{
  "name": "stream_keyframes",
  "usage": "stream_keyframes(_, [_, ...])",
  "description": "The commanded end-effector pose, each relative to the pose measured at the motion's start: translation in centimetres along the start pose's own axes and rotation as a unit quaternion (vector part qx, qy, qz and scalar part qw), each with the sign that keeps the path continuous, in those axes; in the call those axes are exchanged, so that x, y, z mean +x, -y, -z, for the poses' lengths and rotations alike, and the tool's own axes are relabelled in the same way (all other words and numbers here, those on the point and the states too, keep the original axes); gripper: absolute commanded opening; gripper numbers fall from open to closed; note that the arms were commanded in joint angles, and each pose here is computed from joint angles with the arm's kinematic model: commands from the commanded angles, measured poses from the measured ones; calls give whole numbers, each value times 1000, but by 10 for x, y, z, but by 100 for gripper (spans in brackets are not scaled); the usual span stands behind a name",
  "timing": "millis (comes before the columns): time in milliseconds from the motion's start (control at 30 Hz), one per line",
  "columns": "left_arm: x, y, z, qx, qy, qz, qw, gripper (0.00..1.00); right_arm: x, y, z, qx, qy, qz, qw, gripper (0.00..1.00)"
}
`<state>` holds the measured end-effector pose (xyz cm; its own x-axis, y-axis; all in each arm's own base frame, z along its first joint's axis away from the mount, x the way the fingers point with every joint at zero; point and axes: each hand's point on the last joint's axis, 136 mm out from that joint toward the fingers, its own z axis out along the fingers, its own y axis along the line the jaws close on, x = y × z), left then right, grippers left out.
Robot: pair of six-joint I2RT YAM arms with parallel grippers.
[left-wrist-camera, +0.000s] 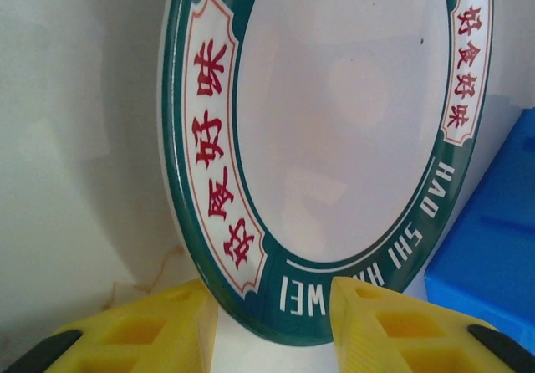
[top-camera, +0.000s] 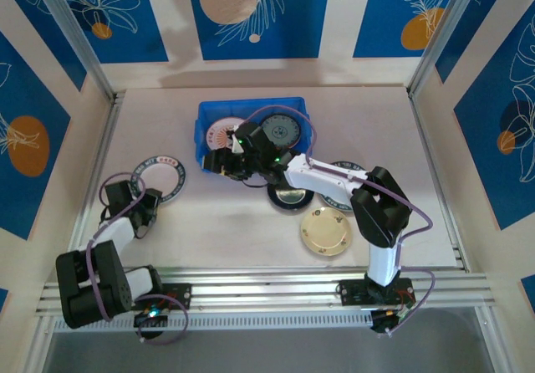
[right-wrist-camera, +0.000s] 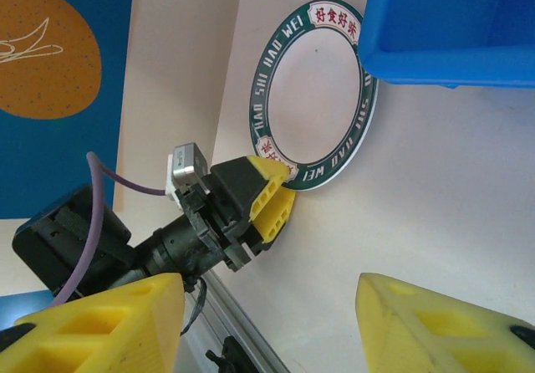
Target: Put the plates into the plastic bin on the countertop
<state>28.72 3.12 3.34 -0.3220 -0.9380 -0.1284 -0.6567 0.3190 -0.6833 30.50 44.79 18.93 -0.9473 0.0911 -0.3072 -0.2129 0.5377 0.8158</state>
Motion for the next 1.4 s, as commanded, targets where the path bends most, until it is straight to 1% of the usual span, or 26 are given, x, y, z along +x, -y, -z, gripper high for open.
stream_keyframes(0, [-8, 0, -5, 12, 16, 10, 1000, 40, 1, 6, -4, 4, -9, 0, 1000, 57])
stream_keyframes(167, [-9, -5, -14, 13, 17, 18, 1000, 37, 0, 7, -6, 7, -11, 1, 1000, 57])
stream_keyframes(333, [-14, -7, -19, 15, 29, 22, 999, 32, 1, 6, -8, 7, -16, 2, 1000, 56])
stream_keyframes(433, [-18, -5, -20, 15, 37, 17, 999, 31, 2, 5, -8, 8, -15, 6, 1000, 55])
stream_keyframes(733, [-32, 5, -26, 30, 59, 8, 998, 28, 5, -3, -5, 13, -14, 23, 1000, 55])
stream_keyframes(867, [-37, 7, -33, 36, 64, 9, 997, 25, 4, -8, -2, 23, -8, 39, 999, 54])
stream_keyframes(900, [-38, 7, -36, 38, 64, 10, 997, 23, 4, -9, -1, 24, -6, 42, 999, 54])
stream_keyframes(1167, [-41, 16, -48, 71, 56, 28, 995, 19, 8, -24, 6, 37, 0, 73, 997, 54])
stream_keyframes(1367, [-44, 31, -43, 90, 56, 20, 994, 16, 18, -36, 6, 40, -3, 92, 995, 54])
